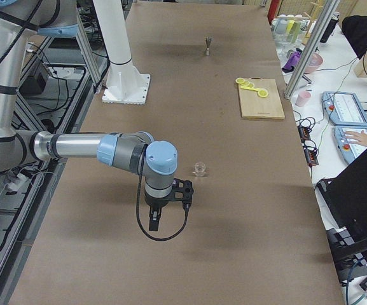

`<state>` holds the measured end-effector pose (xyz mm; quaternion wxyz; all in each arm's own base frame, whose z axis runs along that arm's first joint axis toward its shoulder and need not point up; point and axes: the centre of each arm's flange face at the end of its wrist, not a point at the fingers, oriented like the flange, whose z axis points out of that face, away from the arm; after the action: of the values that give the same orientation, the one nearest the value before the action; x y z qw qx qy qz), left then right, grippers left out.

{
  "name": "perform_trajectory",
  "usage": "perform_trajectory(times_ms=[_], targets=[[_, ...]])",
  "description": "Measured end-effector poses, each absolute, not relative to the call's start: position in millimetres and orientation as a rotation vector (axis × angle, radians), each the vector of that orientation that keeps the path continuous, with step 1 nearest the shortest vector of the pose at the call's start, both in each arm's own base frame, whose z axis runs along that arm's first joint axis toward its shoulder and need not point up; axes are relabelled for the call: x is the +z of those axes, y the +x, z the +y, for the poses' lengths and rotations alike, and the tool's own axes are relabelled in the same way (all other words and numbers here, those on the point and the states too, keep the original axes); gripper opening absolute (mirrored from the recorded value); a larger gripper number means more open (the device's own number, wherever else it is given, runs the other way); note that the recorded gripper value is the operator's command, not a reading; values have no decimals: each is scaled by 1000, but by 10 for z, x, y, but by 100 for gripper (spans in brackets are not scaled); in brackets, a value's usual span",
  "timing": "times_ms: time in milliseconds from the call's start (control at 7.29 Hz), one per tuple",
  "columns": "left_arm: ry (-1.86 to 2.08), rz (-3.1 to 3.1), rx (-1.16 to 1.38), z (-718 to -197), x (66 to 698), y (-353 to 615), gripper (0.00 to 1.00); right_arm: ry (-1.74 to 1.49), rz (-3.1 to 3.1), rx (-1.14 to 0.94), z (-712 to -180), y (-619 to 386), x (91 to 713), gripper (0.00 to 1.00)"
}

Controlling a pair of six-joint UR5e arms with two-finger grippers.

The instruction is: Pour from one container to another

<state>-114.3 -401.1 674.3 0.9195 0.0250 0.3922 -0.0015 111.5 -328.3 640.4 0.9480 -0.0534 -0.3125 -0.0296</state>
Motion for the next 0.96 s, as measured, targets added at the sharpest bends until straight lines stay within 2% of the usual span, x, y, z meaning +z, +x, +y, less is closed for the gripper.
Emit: perform_trajectory(times_ms=[960], targets=[[95, 765, -11, -4091, 6308, -1069, 98, -108, -635, -62, -3294, 1108, 6412, 100]])
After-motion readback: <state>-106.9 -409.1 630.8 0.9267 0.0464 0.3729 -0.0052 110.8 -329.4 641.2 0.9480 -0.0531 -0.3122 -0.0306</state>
